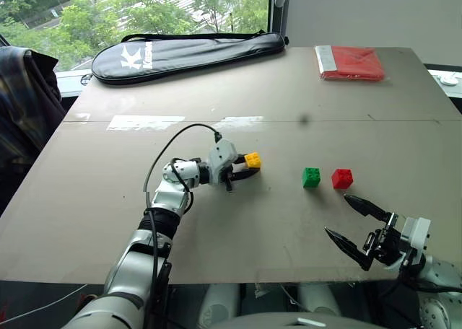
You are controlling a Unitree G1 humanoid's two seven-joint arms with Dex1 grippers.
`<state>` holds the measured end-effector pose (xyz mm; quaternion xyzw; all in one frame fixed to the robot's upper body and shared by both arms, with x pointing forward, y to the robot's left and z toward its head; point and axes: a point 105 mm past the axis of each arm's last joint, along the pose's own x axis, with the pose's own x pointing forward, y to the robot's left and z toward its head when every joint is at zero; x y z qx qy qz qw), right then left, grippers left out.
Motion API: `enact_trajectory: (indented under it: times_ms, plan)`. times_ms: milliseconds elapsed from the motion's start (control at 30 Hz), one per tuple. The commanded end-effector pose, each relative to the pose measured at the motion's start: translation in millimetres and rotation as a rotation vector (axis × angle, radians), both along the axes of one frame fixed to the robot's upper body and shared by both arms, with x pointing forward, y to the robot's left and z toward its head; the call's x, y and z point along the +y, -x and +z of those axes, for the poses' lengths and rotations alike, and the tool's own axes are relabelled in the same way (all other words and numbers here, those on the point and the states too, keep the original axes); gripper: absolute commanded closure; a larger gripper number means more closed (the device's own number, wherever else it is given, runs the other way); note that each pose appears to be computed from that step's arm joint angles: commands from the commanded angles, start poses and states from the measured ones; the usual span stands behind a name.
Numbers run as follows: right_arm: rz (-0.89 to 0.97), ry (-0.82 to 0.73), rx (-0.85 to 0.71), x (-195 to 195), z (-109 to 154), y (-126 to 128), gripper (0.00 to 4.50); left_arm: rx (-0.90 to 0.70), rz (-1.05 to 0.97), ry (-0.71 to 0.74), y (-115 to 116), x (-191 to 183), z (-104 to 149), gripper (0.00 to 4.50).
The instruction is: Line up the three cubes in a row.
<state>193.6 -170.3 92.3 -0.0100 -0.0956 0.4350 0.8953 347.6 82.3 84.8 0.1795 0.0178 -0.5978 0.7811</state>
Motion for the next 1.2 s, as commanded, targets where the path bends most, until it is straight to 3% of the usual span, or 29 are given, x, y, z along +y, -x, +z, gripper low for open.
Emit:
enact_trajectory:
  times_ms: [33,433,1200]
  plan:
    - [-0.012,0.005,-0.051,0.8,10.7,3.9,0.00,0.036,-0.128,-0.112,10.3,-8.8,-18.6,3.20]
    - [-0.042,0.007,-0.054,1.0,5.3,9.0,0.00,0.055,-0.233,-0.102,10.4,-30.3,-17.9,3.20]
    - [-0.047,0.002,-0.059,1.9,0.8,12.2,0.00,0.071,-0.297,-0.118,16.3,-34.9,-19.8,3.20]
